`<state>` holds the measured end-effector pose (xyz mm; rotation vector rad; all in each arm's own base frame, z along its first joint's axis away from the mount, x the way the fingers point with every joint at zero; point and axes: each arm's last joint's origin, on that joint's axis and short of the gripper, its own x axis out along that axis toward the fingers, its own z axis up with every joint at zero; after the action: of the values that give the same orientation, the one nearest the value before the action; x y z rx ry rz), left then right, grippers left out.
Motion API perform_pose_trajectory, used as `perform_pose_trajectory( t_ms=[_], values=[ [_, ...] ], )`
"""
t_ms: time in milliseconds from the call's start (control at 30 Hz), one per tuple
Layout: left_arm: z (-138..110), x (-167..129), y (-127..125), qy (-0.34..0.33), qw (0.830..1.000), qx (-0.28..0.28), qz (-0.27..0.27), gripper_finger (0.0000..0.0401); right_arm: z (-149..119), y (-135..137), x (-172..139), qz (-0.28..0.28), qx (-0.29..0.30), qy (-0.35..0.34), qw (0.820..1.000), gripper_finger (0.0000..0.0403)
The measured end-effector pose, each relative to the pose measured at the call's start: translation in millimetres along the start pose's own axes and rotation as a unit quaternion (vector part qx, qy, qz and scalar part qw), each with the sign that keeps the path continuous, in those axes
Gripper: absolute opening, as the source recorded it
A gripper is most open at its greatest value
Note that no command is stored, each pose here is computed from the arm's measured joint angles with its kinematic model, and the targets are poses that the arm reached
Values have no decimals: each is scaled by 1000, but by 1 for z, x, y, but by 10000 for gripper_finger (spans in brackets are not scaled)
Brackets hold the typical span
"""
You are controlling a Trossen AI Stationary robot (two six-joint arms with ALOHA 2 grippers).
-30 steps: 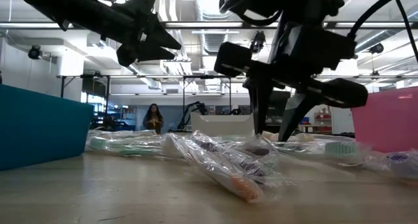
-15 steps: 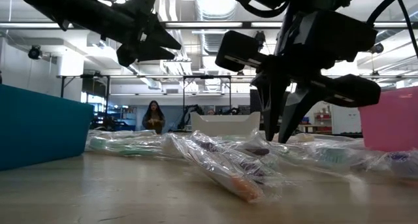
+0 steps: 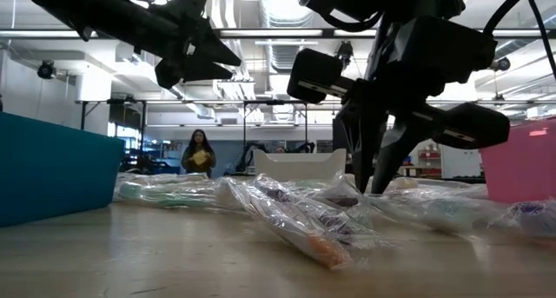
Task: Pick & Place Toothbrushes
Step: Put the green toothbrush into the pink bin
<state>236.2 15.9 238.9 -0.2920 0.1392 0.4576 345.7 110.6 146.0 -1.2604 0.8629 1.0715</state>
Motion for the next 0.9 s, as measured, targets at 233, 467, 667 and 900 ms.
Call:
perform_pose_trajectory(
  t_ms=[233, 467, 667, 900],
  values=[
    [0, 0, 0, 0, 1000, 0, 0, 200, -1, 3, 4, -8, 0, -2, 1000, 91],
    [0, 0, 0, 0, 1000, 0, 0, 200, -1, 3, 5, -8, -4, -4, 1000, 91],
    [0, 0, 0, 0, 1000, 0, 0, 200, -1, 3, 5, -8, -4, -4, 1000, 29],
    [0, 0, 0, 0, 1000, 0, 0, 200, -1, 3, 4, -10, -5, -5, 1000, 8]
  ],
)
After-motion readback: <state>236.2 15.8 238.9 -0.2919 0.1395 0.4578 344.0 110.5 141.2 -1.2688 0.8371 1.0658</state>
